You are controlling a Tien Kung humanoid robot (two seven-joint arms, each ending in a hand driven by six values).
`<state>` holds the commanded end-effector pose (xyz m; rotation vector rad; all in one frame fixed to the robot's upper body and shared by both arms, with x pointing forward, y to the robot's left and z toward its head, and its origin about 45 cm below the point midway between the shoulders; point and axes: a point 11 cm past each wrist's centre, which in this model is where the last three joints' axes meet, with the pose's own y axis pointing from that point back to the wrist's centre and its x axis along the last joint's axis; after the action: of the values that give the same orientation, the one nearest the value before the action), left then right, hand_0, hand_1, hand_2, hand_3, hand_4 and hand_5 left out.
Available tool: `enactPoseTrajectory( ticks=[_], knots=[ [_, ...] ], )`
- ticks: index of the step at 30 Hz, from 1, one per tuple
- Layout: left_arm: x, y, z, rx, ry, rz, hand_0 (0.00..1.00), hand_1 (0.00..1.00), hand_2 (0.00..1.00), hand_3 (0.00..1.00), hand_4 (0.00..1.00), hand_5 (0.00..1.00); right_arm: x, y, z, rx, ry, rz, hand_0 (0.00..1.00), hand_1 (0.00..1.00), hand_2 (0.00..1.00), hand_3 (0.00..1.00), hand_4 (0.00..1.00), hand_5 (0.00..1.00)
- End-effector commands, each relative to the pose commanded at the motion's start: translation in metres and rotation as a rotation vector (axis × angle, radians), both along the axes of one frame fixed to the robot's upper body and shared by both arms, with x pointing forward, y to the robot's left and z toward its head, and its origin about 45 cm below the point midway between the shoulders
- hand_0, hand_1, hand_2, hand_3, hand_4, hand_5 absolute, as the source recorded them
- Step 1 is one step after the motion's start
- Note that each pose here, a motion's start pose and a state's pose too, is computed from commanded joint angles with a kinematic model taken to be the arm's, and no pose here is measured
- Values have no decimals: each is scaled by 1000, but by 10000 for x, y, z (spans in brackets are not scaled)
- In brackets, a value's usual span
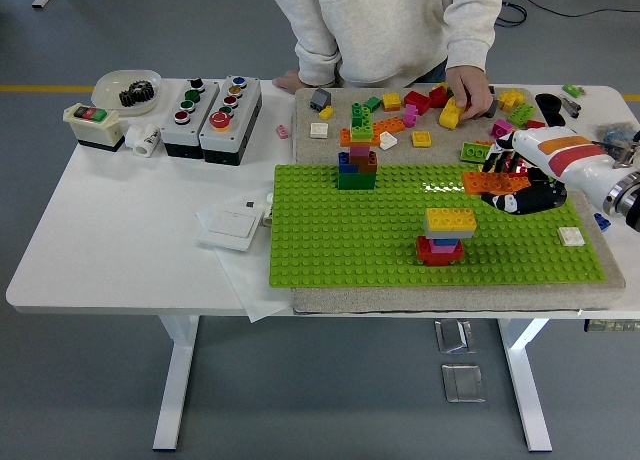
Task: Pick up the brick,pile it on top of brick,press brick,pick up the brick,pile it on top of brick,press brick
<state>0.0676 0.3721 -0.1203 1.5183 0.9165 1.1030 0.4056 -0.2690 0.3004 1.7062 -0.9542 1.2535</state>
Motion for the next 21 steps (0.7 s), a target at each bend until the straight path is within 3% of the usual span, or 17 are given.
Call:
enactPoseTrajectory(
  ticks=[9,21],
  knots=[
    [7,10,4,4,0,3,783,728,637,559,581,604,-61,267,-73,-32,22,-3,589,501,530,492,693,284],
    [4,5,2,5,1,2,786,730,637,558,582,605,-139,367,-111,-54,30,0,582,507,535,493,729,330]
  ],
)
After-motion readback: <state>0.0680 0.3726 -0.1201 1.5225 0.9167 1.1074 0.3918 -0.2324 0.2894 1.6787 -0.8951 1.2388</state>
